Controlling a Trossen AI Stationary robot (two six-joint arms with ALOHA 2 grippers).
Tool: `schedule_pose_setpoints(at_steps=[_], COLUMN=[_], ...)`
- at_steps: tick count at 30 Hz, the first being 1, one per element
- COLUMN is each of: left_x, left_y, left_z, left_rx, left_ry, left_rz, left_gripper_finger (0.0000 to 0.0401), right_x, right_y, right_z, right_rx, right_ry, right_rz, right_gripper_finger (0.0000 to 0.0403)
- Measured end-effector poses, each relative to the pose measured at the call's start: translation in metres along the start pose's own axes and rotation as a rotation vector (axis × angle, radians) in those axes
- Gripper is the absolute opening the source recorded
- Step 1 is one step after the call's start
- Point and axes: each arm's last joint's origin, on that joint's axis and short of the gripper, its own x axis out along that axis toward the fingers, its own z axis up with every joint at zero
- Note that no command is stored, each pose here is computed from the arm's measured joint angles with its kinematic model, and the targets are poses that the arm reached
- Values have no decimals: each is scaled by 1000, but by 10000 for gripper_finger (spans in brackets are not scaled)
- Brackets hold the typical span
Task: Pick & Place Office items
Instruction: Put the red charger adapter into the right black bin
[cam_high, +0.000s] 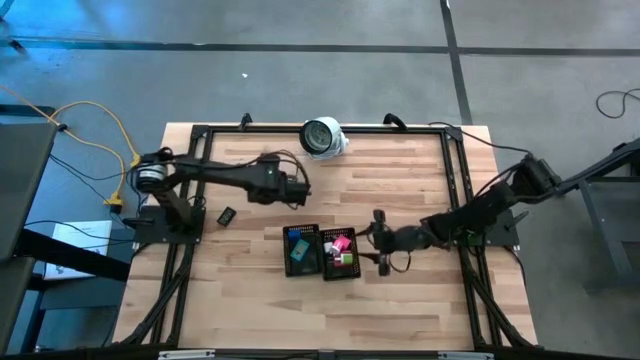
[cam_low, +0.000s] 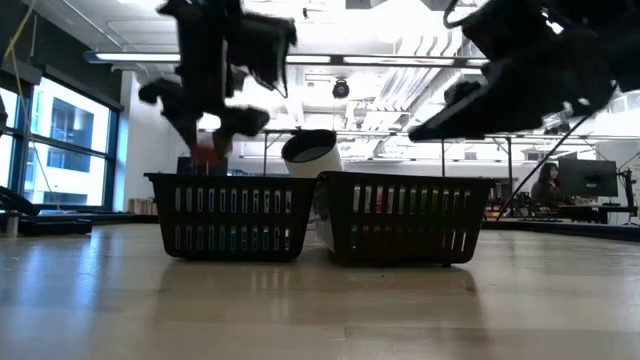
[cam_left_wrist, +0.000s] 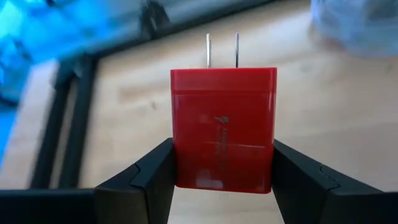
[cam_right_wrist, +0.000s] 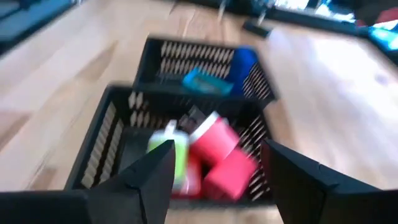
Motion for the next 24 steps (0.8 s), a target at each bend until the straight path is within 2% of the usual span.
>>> schedule_pose_setpoints(at_steps=[6,12,15,18,21,24], left_x=[-29,-31,-33,-39,-41,-41], left_y=[28,52,50,40,33,31], left_z=[-14,-47,-60,-67,-68,-66], left_rx=[3,-53,-45,30,80,104], left_ry=[-236,-411,-455,-471,-488,-486], left_rz=[-42,-142,-226,-289,-321,-323], left_gripper_finger=[204,204,204,204,204,204], right_x=[-13,-25,-25,-22,-17,-13], right_y=[-30,-67,-77,-81,-81,-80], right_z=[26,43,42,39,38,39], right_rx=[105,250,285,293,305,301], right_ry=[-128,-246,-246,-243,-251,-284], right_rz=[3,39,32,14,20,76], right_gripper_finger=[223,223,223,223,223,223])
